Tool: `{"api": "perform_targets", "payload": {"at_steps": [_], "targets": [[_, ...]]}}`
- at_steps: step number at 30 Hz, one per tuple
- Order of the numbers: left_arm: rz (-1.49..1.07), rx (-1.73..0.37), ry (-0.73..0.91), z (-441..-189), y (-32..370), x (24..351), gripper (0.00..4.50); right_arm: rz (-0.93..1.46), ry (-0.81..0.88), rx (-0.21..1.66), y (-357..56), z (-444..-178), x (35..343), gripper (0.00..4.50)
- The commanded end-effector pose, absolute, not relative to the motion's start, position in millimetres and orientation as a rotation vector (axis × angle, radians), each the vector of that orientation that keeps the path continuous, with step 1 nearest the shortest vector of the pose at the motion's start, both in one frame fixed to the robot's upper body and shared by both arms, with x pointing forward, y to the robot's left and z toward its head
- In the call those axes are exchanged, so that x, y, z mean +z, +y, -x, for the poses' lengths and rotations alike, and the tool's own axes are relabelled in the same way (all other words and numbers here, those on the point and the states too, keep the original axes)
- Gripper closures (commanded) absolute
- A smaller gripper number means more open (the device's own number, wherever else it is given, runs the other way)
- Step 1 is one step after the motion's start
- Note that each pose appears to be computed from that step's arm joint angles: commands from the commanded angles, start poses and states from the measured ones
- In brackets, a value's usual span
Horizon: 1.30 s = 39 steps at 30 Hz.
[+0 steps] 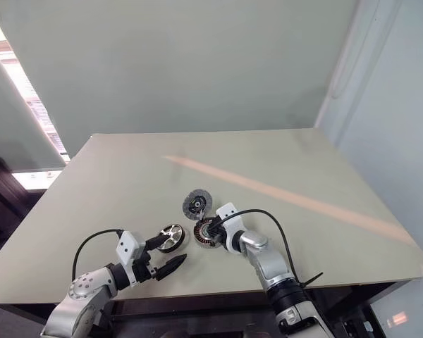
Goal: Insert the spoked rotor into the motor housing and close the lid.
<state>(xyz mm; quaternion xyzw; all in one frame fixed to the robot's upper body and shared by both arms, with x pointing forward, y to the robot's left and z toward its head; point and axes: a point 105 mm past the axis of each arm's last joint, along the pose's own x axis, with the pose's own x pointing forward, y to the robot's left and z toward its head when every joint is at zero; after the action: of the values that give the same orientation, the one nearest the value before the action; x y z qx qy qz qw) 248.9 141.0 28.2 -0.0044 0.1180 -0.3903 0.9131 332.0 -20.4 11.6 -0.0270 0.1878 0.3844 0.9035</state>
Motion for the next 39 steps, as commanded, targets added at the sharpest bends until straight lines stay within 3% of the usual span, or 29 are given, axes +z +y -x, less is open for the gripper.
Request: {"api": "perform_targets", "payload": {"at_steps": [1, 34, 39], "targets": [[-0.008, -0.807, 0.186, -252.6, 139.0, 40.6, 0.00, 0.080, 0.324, 0.811, -14.5, -338.9, 27.1, 3.70], [-0.018, -0.808, 0.186, -254.1, 138.9, 41.4, 0.00, 0.133, 0.380, 0.830, -15.8, -333.4, 12.1, 3.70], [-0.019, -0.808, 0.184, -254.3, 139.1, 41.6, 0.00, 0.107, 0.370, 0.843, -13.3, -332.1, 15.1, 2.00]]}}
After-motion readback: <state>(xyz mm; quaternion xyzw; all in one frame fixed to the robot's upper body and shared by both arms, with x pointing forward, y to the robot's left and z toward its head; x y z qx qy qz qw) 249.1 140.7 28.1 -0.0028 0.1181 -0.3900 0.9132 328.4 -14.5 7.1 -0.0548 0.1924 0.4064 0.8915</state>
